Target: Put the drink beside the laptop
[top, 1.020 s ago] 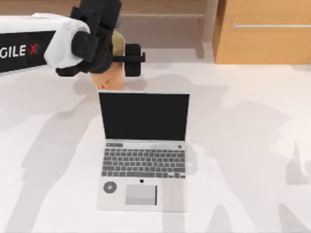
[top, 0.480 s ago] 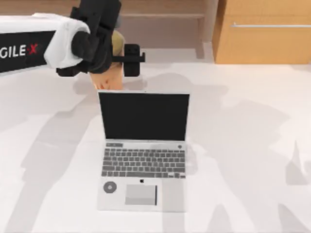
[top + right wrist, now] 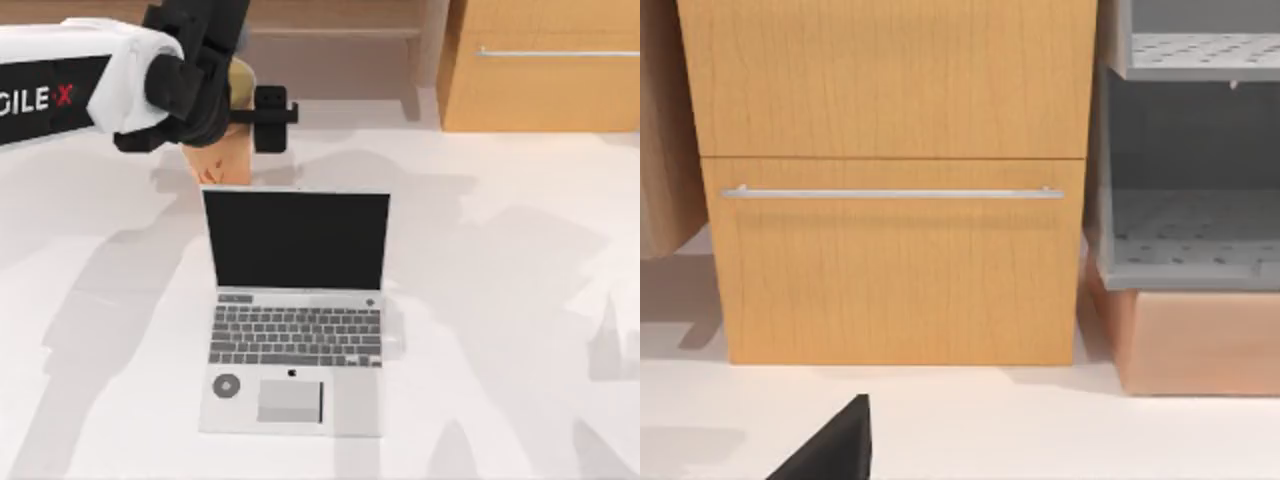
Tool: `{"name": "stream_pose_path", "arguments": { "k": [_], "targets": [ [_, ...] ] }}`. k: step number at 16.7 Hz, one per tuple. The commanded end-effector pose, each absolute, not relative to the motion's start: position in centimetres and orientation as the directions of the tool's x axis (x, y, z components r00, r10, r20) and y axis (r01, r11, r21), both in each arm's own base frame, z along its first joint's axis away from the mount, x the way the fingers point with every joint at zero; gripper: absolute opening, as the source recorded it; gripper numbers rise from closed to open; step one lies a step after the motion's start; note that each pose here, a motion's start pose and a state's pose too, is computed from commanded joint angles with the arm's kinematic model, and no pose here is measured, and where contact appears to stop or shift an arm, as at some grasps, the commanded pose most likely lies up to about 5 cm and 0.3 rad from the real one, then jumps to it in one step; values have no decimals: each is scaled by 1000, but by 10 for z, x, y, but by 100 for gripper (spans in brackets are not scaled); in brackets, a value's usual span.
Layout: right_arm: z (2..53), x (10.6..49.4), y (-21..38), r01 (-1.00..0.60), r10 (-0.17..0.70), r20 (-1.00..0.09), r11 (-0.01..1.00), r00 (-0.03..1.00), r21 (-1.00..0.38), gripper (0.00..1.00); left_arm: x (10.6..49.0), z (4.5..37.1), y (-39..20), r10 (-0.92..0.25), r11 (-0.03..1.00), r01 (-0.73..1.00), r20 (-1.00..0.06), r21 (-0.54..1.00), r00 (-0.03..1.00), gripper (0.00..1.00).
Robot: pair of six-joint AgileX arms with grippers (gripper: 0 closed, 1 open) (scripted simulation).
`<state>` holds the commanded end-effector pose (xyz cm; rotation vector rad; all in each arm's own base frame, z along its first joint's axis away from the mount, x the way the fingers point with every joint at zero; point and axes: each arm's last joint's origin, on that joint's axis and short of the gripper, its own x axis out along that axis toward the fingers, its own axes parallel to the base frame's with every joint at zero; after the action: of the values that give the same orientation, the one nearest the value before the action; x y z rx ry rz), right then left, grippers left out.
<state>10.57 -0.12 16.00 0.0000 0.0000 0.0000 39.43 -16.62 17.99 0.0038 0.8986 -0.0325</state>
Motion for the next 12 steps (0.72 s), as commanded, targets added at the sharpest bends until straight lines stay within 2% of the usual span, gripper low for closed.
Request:
{"name": "stream_pose_path", "arguments": {
  "k": [3, 7, 12],
  "targets": [
    [160, 106, -1, 0, 0, 0, 1000, 1000, 0, 100, 394, 184, -169, -28, 999, 30, -773, -12, 634, 0],
    [160, 106, -1, 0, 0, 0, 1000, 1000, 0, 100, 384, 231, -199, -43, 999, 18, -685, -44, 727, 0],
    [160, 106, -1, 0, 0, 0, 1000, 1000, 0, 100, 345, 276, -259, -58, 996, 2, -605, -92, 794, 0]
  ]
}}
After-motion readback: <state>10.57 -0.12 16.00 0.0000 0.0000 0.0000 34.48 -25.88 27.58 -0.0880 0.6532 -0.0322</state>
